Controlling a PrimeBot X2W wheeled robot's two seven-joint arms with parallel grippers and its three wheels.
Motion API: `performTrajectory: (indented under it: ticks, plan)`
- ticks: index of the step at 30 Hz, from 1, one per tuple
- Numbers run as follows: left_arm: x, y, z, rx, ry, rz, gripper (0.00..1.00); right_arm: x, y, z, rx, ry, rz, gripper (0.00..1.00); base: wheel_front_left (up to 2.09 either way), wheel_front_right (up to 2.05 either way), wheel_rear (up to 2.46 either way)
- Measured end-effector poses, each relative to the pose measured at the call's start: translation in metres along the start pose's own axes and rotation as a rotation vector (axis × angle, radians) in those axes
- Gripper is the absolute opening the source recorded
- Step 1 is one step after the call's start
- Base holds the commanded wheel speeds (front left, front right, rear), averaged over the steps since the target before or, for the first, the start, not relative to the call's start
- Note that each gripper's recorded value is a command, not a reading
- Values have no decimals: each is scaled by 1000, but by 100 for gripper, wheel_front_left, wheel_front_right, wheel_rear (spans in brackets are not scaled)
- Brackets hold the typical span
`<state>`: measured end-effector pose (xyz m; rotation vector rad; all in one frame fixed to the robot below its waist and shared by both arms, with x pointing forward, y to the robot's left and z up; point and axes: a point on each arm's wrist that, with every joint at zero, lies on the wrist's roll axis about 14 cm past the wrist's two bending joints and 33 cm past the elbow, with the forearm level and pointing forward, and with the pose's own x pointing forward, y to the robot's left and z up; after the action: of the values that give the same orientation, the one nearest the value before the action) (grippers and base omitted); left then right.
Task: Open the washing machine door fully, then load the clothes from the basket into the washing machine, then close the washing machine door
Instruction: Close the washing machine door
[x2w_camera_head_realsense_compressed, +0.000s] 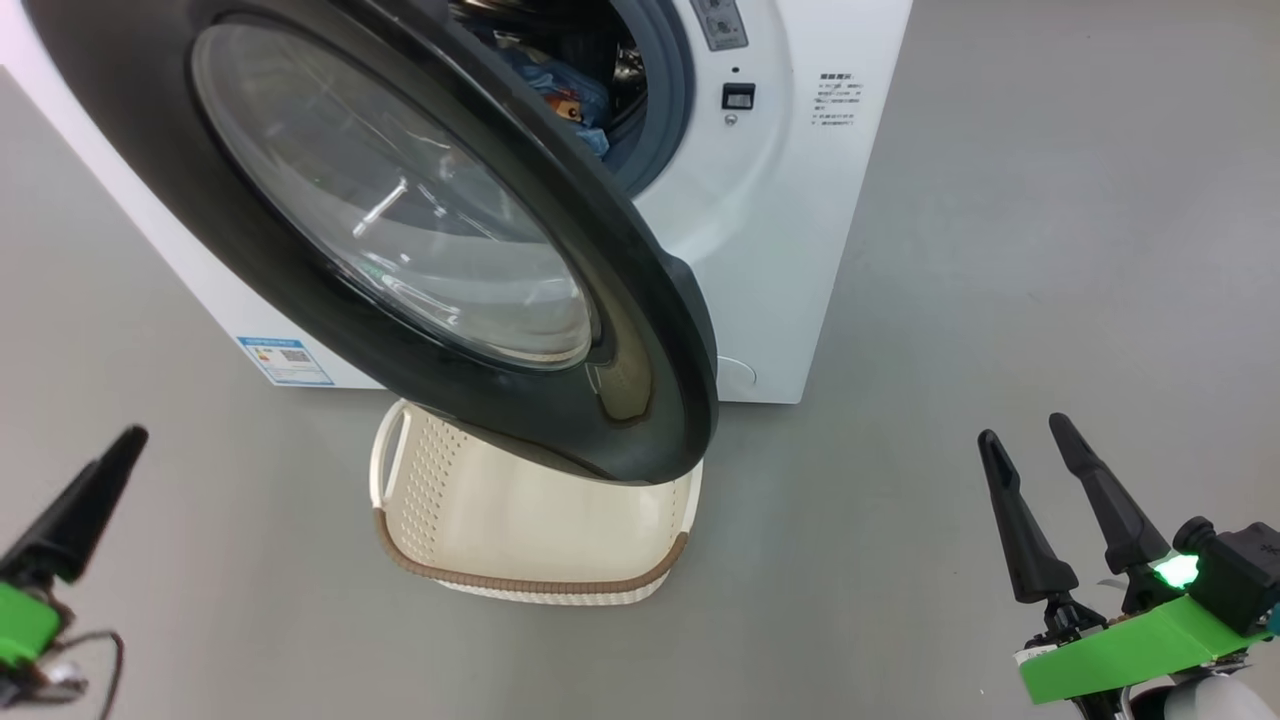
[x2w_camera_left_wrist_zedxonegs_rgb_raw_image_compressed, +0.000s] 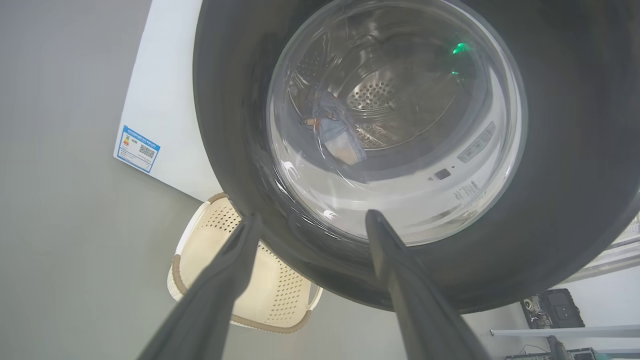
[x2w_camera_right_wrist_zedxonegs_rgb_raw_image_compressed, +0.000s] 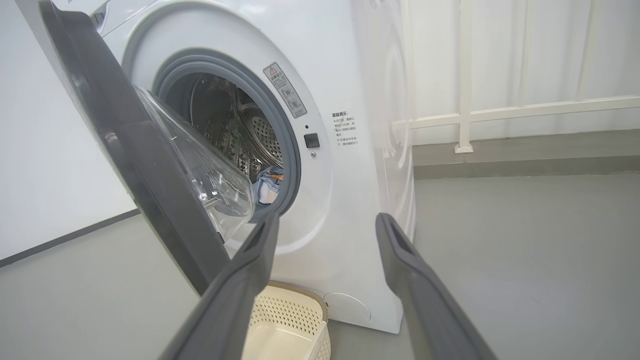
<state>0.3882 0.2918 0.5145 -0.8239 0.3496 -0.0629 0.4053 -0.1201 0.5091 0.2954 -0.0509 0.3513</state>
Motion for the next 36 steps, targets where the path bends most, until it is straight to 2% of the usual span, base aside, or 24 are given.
performTrajectory:
  ticks: [13, 21, 24, 36]
  plan:
    - [-15, 24, -15, 77, -138, 81, 100, 2, 5, -1, 0, 4, 18, 100, 0, 0, 0]
    - [-15, 31, -25, 134, -143, 97, 100, 2, 6, -1, 0, 4, 20, 100, 0, 0, 0]
    - [-15, 33, -27, 178, -156, 104, 100, 2, 5, -1, 0, 5, 19, 100, 0, 0, 0]
    - [-24, 48, -17, 491, -284, 146, 100, 0, 4, -1, -1, 4, 14, 100, 0, 0, 0]
